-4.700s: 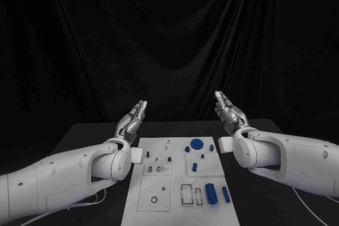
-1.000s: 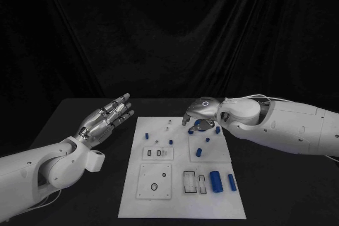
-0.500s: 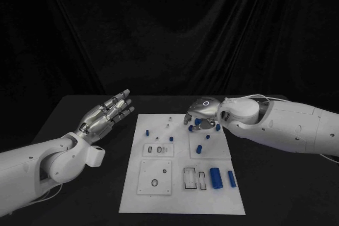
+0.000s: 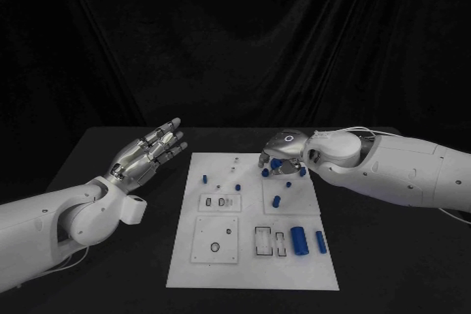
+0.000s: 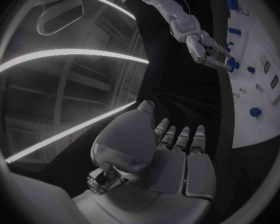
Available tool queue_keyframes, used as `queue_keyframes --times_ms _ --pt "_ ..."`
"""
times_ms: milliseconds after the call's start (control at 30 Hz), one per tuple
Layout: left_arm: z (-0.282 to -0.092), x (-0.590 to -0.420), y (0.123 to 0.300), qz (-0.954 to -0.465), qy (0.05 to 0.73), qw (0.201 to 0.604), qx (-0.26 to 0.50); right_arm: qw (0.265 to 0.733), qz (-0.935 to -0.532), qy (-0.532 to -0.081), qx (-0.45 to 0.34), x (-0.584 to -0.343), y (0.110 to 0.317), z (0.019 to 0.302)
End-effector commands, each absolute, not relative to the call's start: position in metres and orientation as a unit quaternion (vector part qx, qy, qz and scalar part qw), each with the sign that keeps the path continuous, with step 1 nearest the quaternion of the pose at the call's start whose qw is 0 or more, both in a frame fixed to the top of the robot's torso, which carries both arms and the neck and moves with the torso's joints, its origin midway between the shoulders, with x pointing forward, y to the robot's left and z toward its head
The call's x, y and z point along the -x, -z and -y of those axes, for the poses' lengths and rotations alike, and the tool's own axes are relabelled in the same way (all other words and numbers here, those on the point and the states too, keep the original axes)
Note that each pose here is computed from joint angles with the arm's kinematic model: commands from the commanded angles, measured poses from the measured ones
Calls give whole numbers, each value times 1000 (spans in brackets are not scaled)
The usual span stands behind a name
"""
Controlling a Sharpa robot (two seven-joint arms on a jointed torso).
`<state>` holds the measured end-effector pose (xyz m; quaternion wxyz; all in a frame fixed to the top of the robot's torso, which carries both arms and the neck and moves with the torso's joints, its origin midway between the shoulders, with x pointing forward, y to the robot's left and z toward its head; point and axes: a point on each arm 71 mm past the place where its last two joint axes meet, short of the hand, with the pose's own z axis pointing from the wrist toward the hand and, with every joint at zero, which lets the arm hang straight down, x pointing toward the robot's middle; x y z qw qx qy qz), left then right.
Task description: Assemble the parts on the task board
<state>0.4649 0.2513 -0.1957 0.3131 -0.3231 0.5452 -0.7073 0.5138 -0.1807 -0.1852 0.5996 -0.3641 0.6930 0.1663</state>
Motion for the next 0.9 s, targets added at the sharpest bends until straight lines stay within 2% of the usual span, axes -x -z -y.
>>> queue_keyframes --times_ms 33,900 --pt "-250 -464 189 -521 731 315 308 612 -679 -172 367 -514 185 181" --pt "-251 -467 191 -526 727 313 310 609 -677 -181 370 -522 207 180"
